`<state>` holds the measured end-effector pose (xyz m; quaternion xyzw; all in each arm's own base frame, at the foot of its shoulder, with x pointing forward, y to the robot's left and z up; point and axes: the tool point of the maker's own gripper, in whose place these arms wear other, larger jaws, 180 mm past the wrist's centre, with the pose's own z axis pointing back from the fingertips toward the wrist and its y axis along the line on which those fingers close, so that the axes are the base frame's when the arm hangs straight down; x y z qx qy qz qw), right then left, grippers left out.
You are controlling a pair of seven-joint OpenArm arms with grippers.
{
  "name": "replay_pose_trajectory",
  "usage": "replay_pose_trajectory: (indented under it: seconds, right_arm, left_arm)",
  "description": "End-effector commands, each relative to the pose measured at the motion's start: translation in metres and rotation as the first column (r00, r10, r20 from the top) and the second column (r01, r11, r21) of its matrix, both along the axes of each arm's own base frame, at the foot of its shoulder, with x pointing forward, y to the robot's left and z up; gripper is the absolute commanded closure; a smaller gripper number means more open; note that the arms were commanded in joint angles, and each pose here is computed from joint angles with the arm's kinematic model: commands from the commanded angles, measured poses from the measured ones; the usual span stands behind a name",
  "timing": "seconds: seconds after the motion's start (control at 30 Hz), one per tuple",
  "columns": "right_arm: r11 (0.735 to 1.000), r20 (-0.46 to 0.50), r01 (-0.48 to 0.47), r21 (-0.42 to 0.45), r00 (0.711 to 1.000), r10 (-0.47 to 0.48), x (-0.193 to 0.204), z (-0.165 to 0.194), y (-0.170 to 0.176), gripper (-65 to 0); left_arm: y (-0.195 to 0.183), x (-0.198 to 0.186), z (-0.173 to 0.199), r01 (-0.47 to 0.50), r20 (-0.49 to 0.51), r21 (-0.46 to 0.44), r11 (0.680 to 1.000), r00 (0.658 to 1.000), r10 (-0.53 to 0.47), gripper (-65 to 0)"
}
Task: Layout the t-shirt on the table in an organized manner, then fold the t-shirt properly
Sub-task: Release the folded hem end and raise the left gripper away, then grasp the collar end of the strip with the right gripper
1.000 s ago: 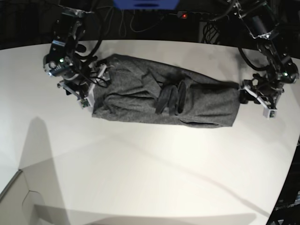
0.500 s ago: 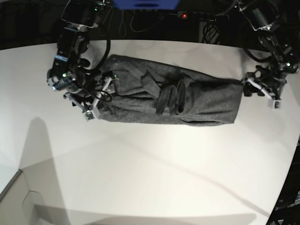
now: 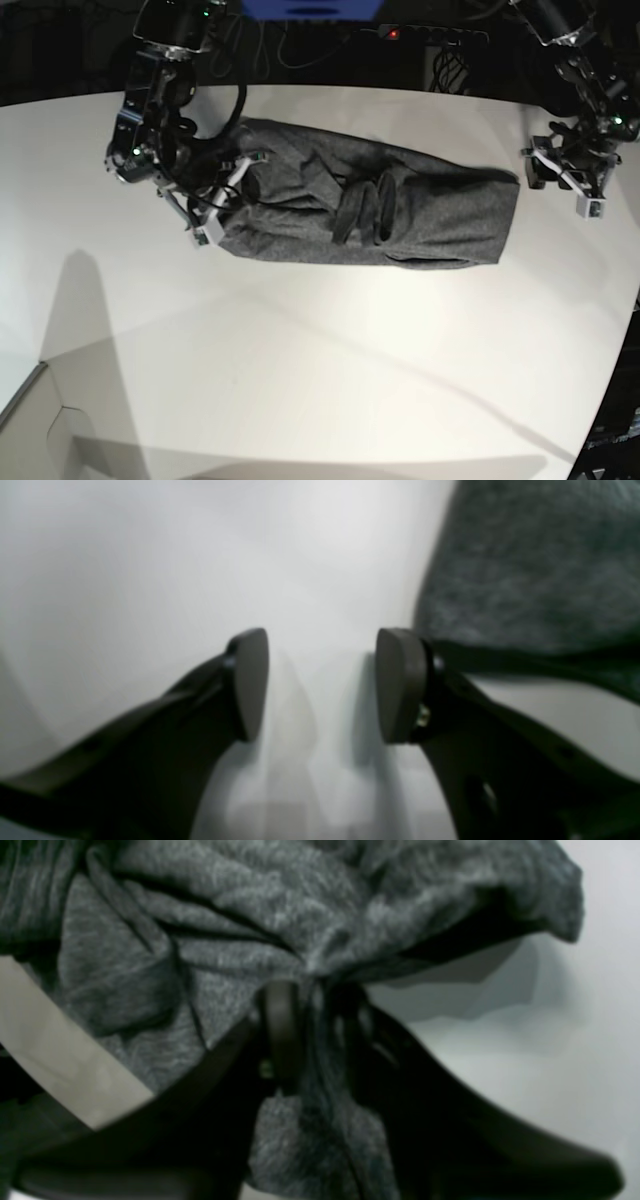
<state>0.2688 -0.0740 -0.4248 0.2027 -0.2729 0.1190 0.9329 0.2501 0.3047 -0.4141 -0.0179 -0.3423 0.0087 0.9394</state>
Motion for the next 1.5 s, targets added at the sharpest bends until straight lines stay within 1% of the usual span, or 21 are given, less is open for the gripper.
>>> replay_pose_trajectory:
  seconds: [0.0, 0.07, 0.1, 0.2, 0.3, 0.43, 0.53, 0.63, 0.8, 0.93, 0.97, 1.03, 1.13, 1.2, 1.3, 1.37, 1.47]
  right_arm:
    - [1.0, 0.028, 0.001, 0.014, 1.0, -0.002, 0.008, 0.009, 0.003, -7.4]
    - [1.0, 0.031, 0.001, 0.014, 1.0, -0.002, 0.009, 0.009, 0.003, -1.0]
    - [1.0, 0.033, 0.001, 0.014, 0.999, -0.002, 0.01, 0.01, 0.003, 0.0]
    - [1.0, 0.044, 0.002, 0.014, 0.999, -0.003, 0.013, 0.013, 0.003, 0.0]
    - [1.0, 0.065, 0.003, 0.013, 0.998, -0.004, 0.019, 0.019, 0.002, 0.0]
    - [0.996, 0.128, 0.003, 0.087, 0.992, -0.014, 0.035, 0.038, 0.011, 0.0]
    - [0.996, 0.173, 0.0, 0.092, 0.985, -0.016, 0.043, 0.052, 0.011, 0.0]
    - [0.995, 0.204, -0.041, 0.086, 0.979, 0.023, 0.049, 0.062, 0.023, 0.0]
    - [0.995, 0.199, -0.044, 0.085, 0.98, 0.026, 0.05, 0.06, 0.024, 0.0]
    - [0.994, 0.149, -0.053, 0.099, 0.988, 0.038, 0.044, 0.046, 0.029, 0.0]
    - [0.994, 0.135, -0.054, 0.095, 0.99, 0.041, 0.042, 0.041, 0.026, -1.0]
    - [0.995, 0.099, -0.052, 0.084, 0.994, 0.044, 0.038, 0.029, 0.019, -6.5]
    - [0.995, 0.04, -0.05, 0.082, 0.998, 0.047, 0.029, 0.011, 0.012, -19.5]
    - [0.995, 0.019, -0.051, 0.086, 0.999, 0.049, 0.026, 0.004, 0.011, -27.6]
    - [0.993, 0.018, -0.049, 0.105, 0.999, 0.047, 0.025, 0.004, 0.014, -35.6]
    - [0.986, 0.033, -0.044, 0.16, 0.999, 0.039, 0.026, 0.011, 0.019, -38.1]
    - [0.974, 0.054, -0.034, 0.226, 0.998, 0.022, 0.028, 0.018, 0.014, -38.6]
  left_arm:
    - [0.007, 0.011, 0.017, 0.0, 0.056, 0.023, 1.0, 0.998, -0.001, -33.3]
    - [0.008, 0.011, 0.021, 0.003, 0.063, 0.032, 0.999, 0.998, -0.005, -33.3]
    - [0.008, 0.011, 0.022, 0.003, 0.06, 0.036, 0.999, 0.998, -0.005, -33.3]
    - [0.012, 0.008, 0.024, -0.004, 0.042, 0.048, 0.999, 0.999, 0.002, -33.3]
    - [0.027, 0.004, 0.036, -0.049, 0.062, 0.073, 0.996, 0.997, 0.044, -33.3]
    - [0.039, -0.001, 0.041, -0.081, 0.053, 0.09, 0.993, 0.996, 0.077, -33.3]
    - [0.045, -0.005, 0.043, -0.095, 0.051, 0.098, 0.991, 0.995, 0.09, -33.3]
    - [0.051, -0.01, 0.044, -0.114, 0.051, 0.102, 0.988, 0.993, 0.109, -33.3]
    - [0.057, -0.013, 0.045, -0.134, 0.056, 0.104, 0.986, 0.99, 0.128, -33.3]
    - [0.055, -0.011, 0.045, -0.133, 0.059, 0.098, 0.986, 0.99, 0.128, -33.3]
    - [0.054, -0.01, 0.045, -0.132, 0.06, 0.097, 0.987, 0.99, 0.126, -33.3]
    - [0.052, -0.009, 0.045, -0.129, 0.062, 0.093, 0.987, 0.99, 0.124, -33.3]
    - [0.051, -0.008, 0.045, -0.13, 0.064, 0.091, 0.987, 0.99, 0.124, -33.3]
    - [0.051, -0.005, 0.047, -0.13, 0.071, 0.09, 0.987, 0.99, 0.124, -33.3]
    - [0.051, 0.0, 0.05, -0.131, 0.085, 0.087, 0.988, 0.989, 0.123, -33.3]
    - [0.051, 0.001, 0.05, -0.131, 0.086, 0.087, 0.988, 0.989, 0.123, -33.3]
    - [0.051, 0.001, 0.05, -0.131, 0.086, 0.087, 0.988, 0.989, 0.123, -33.3]
